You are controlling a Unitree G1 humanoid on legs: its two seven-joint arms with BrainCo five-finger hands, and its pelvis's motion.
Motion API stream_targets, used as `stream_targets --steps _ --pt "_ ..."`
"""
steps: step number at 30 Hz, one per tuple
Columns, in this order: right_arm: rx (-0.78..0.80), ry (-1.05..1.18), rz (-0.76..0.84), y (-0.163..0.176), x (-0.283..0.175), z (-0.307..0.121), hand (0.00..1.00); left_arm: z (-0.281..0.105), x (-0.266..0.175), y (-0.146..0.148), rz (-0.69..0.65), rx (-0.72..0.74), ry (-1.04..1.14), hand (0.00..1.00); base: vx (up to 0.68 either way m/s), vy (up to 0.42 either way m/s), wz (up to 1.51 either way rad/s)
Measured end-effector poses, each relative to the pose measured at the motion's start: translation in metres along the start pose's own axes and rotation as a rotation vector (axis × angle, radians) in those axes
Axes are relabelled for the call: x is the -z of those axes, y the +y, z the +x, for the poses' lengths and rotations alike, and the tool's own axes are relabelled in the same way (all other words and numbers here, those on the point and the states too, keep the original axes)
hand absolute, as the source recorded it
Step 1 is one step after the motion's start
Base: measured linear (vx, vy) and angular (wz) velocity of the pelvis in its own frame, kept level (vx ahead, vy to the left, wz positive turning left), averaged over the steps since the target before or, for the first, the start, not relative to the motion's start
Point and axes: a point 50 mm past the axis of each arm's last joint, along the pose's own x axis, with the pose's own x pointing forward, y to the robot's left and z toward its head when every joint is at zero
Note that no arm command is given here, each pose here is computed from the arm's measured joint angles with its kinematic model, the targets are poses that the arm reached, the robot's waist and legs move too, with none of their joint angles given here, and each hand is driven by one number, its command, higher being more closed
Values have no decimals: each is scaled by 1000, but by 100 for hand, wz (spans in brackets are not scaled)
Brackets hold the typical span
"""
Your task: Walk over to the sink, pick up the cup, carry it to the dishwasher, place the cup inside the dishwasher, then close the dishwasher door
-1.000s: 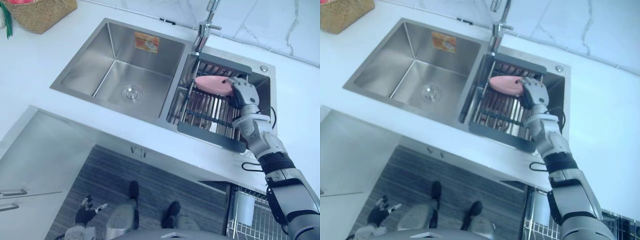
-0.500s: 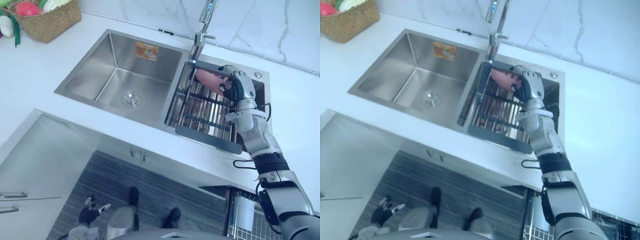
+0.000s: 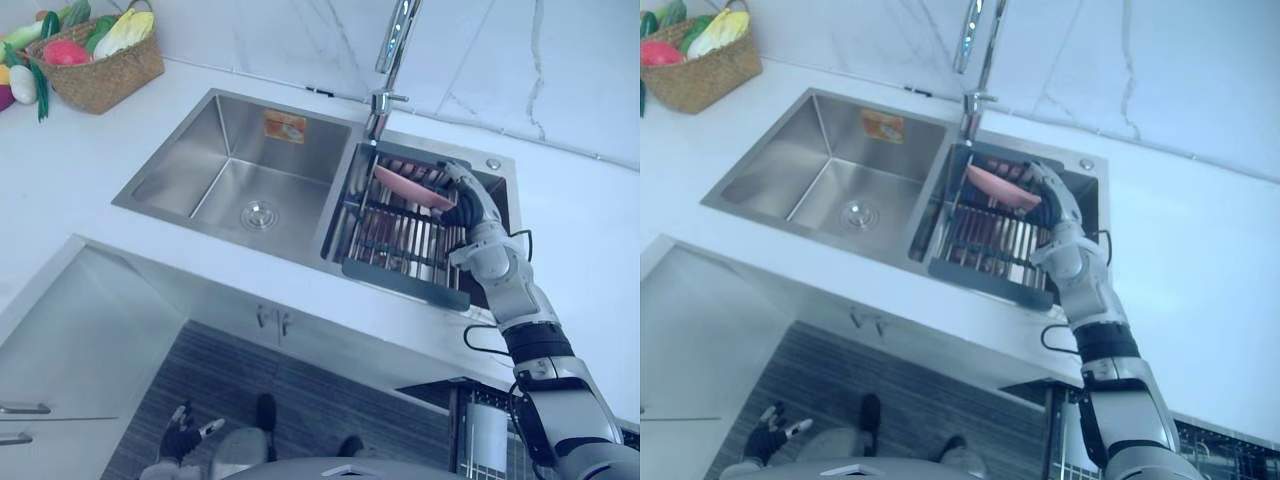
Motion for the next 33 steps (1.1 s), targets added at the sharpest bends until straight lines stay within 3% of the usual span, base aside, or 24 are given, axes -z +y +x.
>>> stream_targets --steps 13,14,22,33 --pt "-144 4 -108 28 0 -5 0 0 2 1 6 -1 17 0 0 0 0" --pt "-150 3 -109 32 -1 -5 100 0 2 1 7 -1 17 0 0 0 0" --pt "-102 138 -116 55 9 -5 100 0 2 0 8 0 15 0 0 0 0" --pt "32 158 -145 51 0 9 100 0 2 0 7 -1 22 0 -2 1 1"
